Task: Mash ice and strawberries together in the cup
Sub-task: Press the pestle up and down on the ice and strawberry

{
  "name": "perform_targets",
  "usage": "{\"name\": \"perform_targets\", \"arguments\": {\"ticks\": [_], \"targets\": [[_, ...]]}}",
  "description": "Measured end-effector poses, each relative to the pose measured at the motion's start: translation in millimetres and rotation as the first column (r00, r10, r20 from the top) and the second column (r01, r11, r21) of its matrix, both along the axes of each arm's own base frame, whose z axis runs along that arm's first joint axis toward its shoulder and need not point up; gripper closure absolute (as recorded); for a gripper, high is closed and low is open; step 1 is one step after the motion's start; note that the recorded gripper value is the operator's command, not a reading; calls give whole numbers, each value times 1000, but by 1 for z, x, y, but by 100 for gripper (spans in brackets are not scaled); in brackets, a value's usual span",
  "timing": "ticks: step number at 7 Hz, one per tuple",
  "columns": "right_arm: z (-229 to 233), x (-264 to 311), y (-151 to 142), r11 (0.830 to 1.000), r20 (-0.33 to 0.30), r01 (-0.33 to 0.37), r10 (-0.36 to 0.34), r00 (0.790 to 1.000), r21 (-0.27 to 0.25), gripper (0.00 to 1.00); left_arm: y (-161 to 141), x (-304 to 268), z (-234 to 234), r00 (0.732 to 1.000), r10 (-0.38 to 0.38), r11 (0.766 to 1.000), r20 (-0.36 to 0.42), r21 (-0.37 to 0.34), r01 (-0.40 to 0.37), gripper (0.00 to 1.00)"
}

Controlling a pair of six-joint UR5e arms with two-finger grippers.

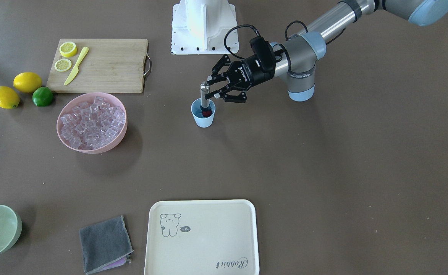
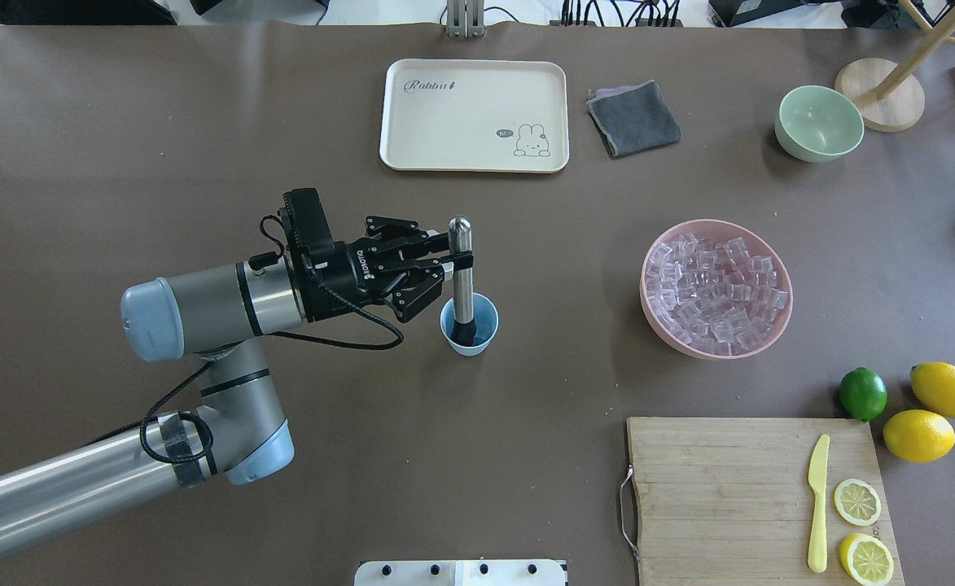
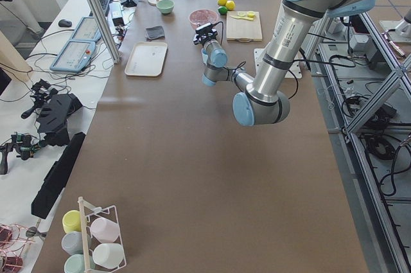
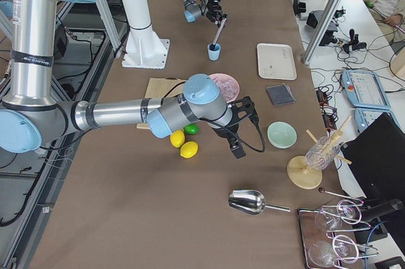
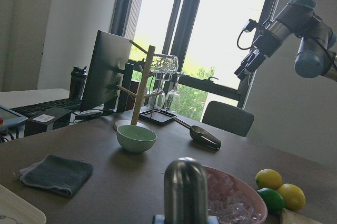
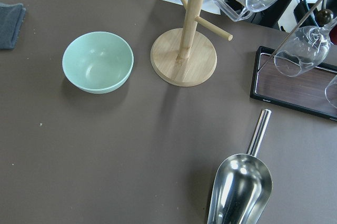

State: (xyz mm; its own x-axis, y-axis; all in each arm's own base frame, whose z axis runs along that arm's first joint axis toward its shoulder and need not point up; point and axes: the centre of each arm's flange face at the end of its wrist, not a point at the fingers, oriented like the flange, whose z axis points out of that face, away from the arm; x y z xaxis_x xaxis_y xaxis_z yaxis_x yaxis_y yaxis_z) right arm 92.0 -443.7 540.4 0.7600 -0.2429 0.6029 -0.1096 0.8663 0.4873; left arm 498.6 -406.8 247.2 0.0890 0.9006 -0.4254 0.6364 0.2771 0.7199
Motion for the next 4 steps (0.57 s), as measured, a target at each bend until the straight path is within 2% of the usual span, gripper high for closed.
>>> {"name": "perform_targets", "arguments": {"ticks": [4], "targets": [[-2, -1, 1, 1000, 12, 11, -11, 1000, 5, 0, 15, 15, -1, 1000, -2, 1000, -9, -22, 2, 100]]}}
